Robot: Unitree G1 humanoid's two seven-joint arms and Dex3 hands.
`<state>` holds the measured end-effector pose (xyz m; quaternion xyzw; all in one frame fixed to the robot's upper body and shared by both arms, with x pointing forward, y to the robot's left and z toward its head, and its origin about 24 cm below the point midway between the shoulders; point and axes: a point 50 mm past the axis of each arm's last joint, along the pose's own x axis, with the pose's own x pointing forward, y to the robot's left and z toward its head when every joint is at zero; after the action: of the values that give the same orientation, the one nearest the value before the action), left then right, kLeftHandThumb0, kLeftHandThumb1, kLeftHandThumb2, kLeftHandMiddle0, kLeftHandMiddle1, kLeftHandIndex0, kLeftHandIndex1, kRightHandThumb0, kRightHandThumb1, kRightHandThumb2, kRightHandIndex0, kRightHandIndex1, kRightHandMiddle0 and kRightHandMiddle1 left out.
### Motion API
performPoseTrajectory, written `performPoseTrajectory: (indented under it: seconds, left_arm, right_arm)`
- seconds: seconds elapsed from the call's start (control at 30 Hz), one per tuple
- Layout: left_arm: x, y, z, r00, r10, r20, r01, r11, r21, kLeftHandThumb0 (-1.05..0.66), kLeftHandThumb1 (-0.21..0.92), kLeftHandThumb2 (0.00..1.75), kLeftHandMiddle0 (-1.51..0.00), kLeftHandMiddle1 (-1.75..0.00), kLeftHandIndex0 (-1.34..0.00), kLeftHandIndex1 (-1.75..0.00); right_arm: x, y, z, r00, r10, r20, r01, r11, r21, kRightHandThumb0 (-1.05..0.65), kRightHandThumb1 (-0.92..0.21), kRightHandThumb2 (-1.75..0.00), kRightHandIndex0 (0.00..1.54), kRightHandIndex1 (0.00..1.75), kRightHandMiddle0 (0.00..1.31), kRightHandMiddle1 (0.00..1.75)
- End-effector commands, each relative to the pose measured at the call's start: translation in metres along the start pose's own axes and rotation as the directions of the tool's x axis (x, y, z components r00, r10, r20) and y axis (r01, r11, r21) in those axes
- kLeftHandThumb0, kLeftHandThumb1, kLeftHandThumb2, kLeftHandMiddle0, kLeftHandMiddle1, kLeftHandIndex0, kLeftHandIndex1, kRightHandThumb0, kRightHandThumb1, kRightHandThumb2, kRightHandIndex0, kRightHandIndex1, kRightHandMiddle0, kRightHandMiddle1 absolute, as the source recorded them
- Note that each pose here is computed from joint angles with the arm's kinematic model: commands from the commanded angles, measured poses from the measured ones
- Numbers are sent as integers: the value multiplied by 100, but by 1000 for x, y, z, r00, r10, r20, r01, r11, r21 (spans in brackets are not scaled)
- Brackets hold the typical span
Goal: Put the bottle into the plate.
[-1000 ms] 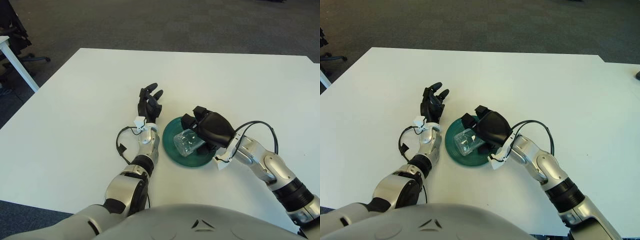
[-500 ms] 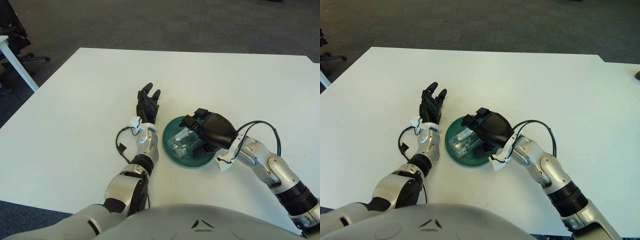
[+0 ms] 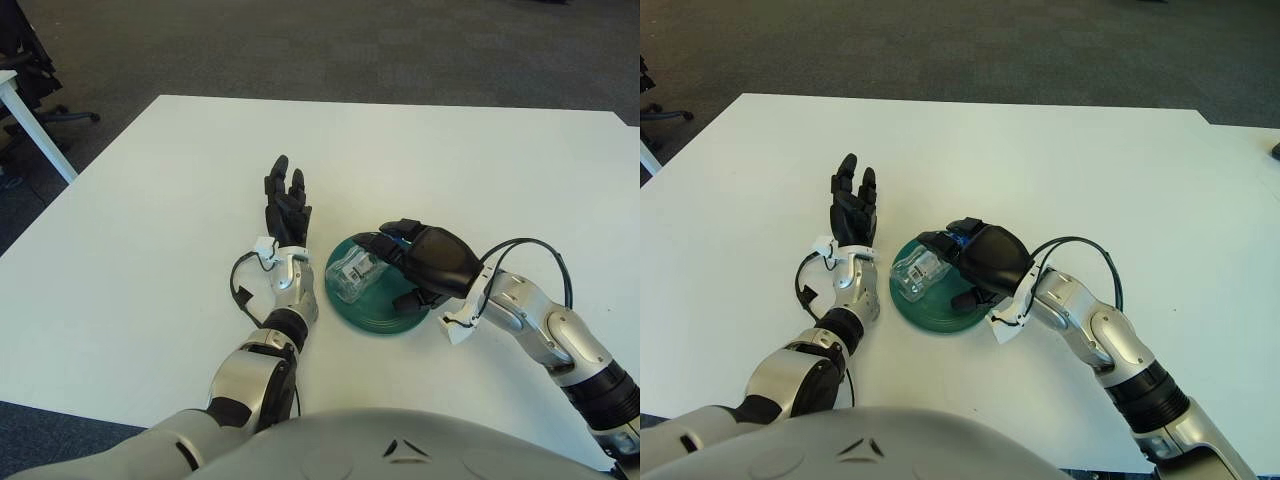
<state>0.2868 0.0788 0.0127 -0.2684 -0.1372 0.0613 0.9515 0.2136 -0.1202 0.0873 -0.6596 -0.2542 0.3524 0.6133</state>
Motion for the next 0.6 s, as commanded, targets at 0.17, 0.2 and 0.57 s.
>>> performPoseTrajectory:
  seconds: [0.17, 0.2, 0.57]
  left_arm:
    - [-94, -40, -42, 952, 216, -217, -248, 960, -129, -60, 92, 105, -25, 0, 0, -51]
    - [-94, -39, -43, 952, 216, -217, -246, 961, -124, -60, 92, 105, -26, -1, 0, -52]
    - [-96, -15, -46, 911, 325, -255, -346, 937, -42, -57, 92, 106, -43, -6, -1, -70]
  right_arm:
    - [-2, -14, -7, 996, -92, 7, 92, 996, -8, -105, -92, -105, 0, 0, 0, 7]
    - [-1, -14, -7, 995, -97, 6, 97, 995, -2, -105, -92, -105, 0, 0, 0, 7]
    - [0, -28, -20, 984, -174, -31, 177, 969, 170, -105, -92, -97, 0, 0, 0, 1]
